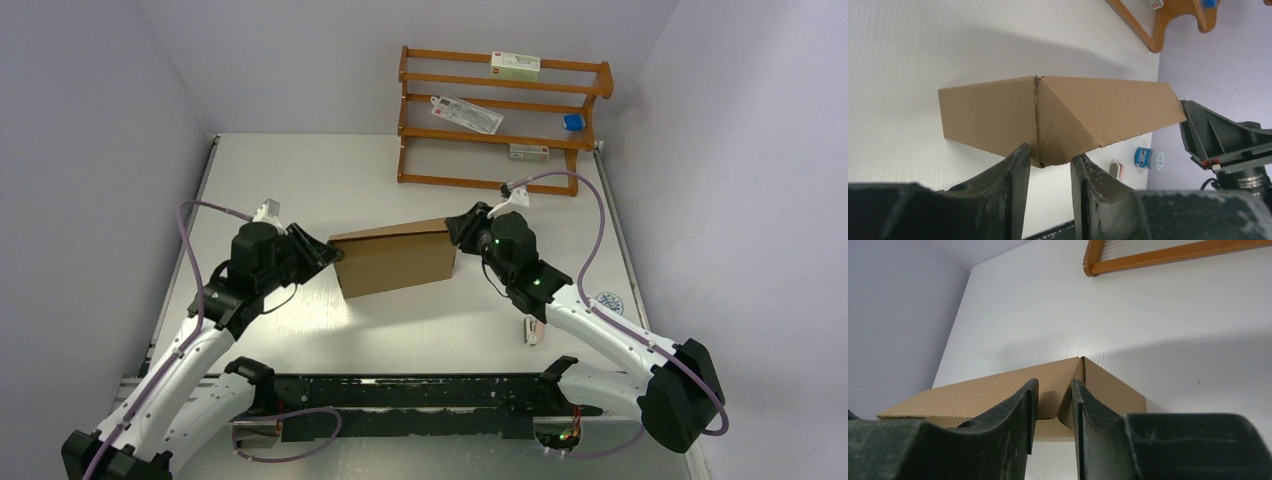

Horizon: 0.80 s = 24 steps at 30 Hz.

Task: Fold the paper box

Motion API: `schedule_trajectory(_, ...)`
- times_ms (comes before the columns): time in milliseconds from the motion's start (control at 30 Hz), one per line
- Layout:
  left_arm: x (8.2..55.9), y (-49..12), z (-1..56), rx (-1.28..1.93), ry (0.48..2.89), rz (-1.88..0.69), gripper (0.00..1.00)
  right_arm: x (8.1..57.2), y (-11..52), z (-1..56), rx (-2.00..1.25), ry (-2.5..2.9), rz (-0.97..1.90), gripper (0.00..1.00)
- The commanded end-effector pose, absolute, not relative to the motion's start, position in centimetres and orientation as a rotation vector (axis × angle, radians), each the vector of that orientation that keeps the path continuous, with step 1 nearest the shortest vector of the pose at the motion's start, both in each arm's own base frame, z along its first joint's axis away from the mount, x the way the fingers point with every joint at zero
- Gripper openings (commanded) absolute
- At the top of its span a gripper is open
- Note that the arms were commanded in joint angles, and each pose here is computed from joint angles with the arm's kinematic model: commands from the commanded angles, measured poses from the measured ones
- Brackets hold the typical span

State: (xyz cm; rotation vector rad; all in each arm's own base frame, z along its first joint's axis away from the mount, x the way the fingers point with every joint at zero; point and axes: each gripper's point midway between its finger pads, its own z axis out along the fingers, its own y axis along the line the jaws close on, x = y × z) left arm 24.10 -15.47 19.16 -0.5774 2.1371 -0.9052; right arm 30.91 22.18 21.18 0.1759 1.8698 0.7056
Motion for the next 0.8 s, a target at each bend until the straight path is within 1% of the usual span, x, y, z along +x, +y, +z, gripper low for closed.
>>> schedule_trajectory(0,26.2,-15.8,19.3,-0.473,2.094,-0.862,0.33,28.8,20.6,15.2,0.121,2.045,0.571,0.33)
schedule_trajectory(167,28.3,-15.6,18.6,-0.377,2.081,-0.759,0.36,28.5,19.5,14.3,0.135,2.056,0.526,0.33)
schedule_trajectory(233,28.8,-15.9,18.7,-0.342,2.083,-0.759,0.39,28.2,19.1,13.8,0.136,2.076,0.501,0.33)
schedule_trajectory(400,28.2,-16.2,20.5,-0.300,2.077,-0.783,0.54,28.6,19.1,14.7,0.152,2.051,0.503,0.33)
schedule_trajectory(567,27.3,-14.8,24.4,-0.323,2.005,-0.758,0.67,28.8,19.3,14.3,0.155,2.057,0.503,0.33)
schedule_trajectory(667,27.3,-14.9,26.0,-0.346,1.968,-0.790,0.69,28.7,19.4,14.1,0.157,2.064,0.509,0.34)
schedule_trajectory(767,27.8,-15.2,26.0,-0.387,1.996,-0.798,0.68,28.7,19.3,14.2,0.158,2.059,0.506,0.34)
